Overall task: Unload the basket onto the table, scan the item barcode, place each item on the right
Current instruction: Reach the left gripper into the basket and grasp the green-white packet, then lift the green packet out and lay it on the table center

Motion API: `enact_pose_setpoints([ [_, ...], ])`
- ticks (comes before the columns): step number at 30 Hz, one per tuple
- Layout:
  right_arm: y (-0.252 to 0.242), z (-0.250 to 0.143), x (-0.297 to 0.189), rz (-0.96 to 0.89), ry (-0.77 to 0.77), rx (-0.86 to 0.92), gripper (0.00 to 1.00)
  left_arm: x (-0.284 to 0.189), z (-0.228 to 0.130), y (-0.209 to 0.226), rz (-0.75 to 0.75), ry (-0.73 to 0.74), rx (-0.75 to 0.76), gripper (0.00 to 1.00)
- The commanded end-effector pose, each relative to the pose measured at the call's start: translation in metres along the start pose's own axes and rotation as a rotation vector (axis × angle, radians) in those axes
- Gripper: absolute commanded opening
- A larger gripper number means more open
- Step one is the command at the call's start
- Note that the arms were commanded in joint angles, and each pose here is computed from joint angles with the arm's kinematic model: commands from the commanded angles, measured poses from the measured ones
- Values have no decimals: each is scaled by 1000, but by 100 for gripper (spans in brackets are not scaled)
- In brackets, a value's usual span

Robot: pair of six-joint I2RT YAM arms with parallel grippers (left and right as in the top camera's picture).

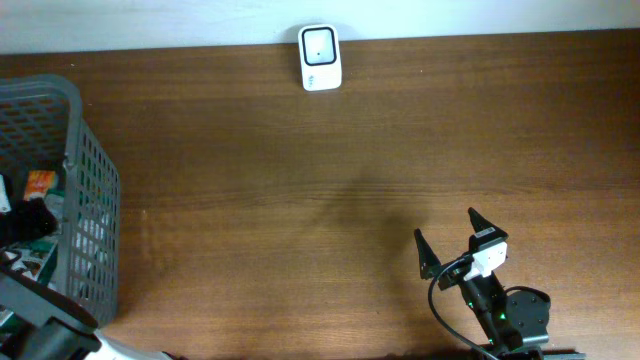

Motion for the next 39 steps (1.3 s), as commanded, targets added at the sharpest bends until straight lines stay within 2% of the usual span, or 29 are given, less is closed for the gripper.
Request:
enact_pose_setpoints([
  [1, -1, -1, -1, -5, 7, -2, 98, 7, -5, -7, -94, 22, 4, 80],
  [3, -1, -1, -1, -5, 7, -2, 98, 7, -9, -11, -129, 41, -2, 73],
  [9, -1, -1, -1, -5, 7, -2, 98, 26, -37, -14, -146, 126, -18, 72],
  [14, -1, -1, -1, -5, 7, -2, 98, 27, -39, -15, -147, 134, -78, 53],
  [17, -1, -1, -1, -5, 7, -2, 98, 27, -37, -17, -166, 128, -96, 20],
  [19, -1, -1, -1, -5, 7, -2, 98, 23, -31, -19, -187, 109, -110, 5],
  [20, -1, -1, -1, -5, 7, -2, 98, 20, -27, -20, -197, 99, -128, 1],
  [28, -1, -1, -1, -5, 7, -2, 98, -50, 33, -32, -299, -42, -158, 0],
  [33, -1, -1, -1, -5, 7, -2, 98, -146, 79, -55, -312, -245, -168, 0],
  [36, -1, -1, -1, -5, 7, -2, 98, -205, 89, -84, -346, -380, -140, 0],
  [39, -1, -1, -1, -5, 7, -2, 98, -256, 84, -124, -405, -484, -71, 0],
])
Point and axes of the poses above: each gripper's point midway between its finger pads, its own x axis out along the fingers, its own y axis along the line the jaws close on, z = x × y, the point moved 7 cm from there along -x, back along the fingers, and after that the axes turned 12 degrees about -x, right-handed, at the moved point
